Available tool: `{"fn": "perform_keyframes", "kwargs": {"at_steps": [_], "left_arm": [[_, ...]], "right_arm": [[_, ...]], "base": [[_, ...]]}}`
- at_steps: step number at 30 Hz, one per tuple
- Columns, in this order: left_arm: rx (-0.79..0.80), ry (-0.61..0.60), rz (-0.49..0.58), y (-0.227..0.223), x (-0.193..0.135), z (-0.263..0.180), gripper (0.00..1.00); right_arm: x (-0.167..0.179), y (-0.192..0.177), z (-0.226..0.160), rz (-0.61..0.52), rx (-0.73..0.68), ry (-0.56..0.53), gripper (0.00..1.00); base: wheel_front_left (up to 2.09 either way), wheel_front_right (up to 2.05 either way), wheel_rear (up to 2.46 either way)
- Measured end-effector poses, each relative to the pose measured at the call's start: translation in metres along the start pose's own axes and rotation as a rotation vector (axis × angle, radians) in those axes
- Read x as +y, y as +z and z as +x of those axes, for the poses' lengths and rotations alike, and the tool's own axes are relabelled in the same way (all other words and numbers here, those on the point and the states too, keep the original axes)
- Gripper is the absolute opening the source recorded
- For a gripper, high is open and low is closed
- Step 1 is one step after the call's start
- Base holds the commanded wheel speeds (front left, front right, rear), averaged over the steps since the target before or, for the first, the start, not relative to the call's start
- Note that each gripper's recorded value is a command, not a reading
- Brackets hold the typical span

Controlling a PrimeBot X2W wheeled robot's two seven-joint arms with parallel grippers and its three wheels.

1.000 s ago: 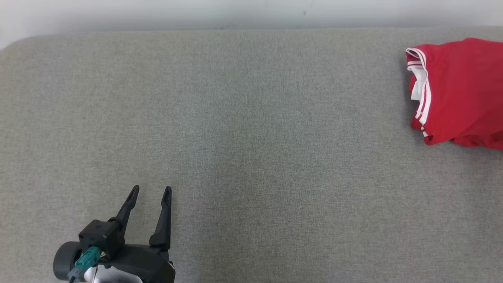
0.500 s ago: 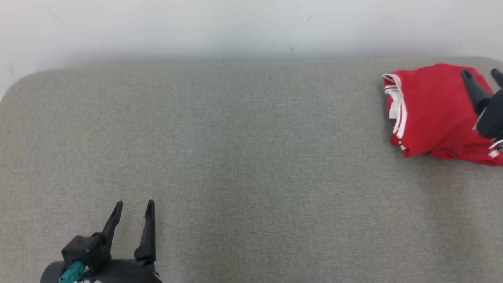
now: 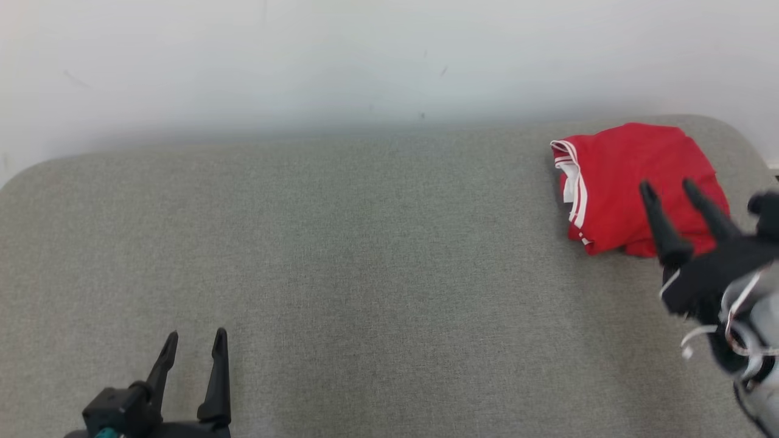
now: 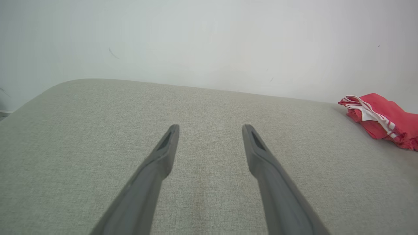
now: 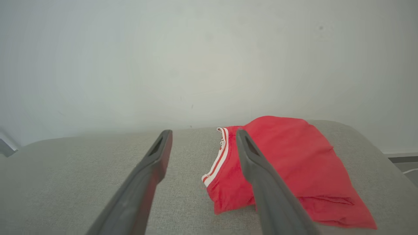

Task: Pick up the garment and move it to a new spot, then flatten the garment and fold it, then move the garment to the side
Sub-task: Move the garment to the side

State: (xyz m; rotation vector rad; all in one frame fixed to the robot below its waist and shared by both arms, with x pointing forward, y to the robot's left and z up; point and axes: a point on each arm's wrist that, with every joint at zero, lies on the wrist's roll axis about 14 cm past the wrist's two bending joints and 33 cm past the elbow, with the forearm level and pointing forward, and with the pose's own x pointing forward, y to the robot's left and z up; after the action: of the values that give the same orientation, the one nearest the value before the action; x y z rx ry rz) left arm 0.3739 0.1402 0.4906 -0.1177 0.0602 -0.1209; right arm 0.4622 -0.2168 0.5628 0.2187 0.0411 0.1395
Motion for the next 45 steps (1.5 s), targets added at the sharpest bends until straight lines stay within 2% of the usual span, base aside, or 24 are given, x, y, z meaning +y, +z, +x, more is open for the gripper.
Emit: {"fn": "perform_keyframes", "kwargs": {"at_steps": [6,10,20,28,33,45], "left_arm": [[-0.013,-0.004,-0.007,0.004,-0.003,-0.007,1.0],[-0.01,0.007,-0.01,0.001,0.0,-0.015,1.0],[-0.024,0.04,-0.006,0.005,0.012,-0.02,1.0],[-0.023,0.048,-0.006,0.004,0.013,-0.026,1.0],[-0.03,0.054,-0.01,0.006,0.014,-0.027,1.0],[-0.021,0.084,0.033,0.005,0.023,-0.033,1.0]], "right_arm": [[0.002,-0.012,-0.036,0.037,-0.08,-0.028,1.0],[0.01,-0.02,-0.051,0.004,-0.08,-0.012,1.0],[0.009,-0.038,-0.081,0.013,-0.07,-0.043,1.0],[-0.013,-0.051,-0.105,-0.039,-0.075,-0.15,1.0],[-0.011,-0.049,-0.112,-0.025,-0.11,-0.184,1.0],[-0.007,-0.046,-0.118,-0.105,-0.135,-0.195,1.0]], "base": [[0.0,0.0,0.0],[0.0,0.0,0.0],[0.0,0.0,0.0],[0.0,0.0,0.0],[0.0,0.0,0.0],[0.0,0.0,0.0]]}}
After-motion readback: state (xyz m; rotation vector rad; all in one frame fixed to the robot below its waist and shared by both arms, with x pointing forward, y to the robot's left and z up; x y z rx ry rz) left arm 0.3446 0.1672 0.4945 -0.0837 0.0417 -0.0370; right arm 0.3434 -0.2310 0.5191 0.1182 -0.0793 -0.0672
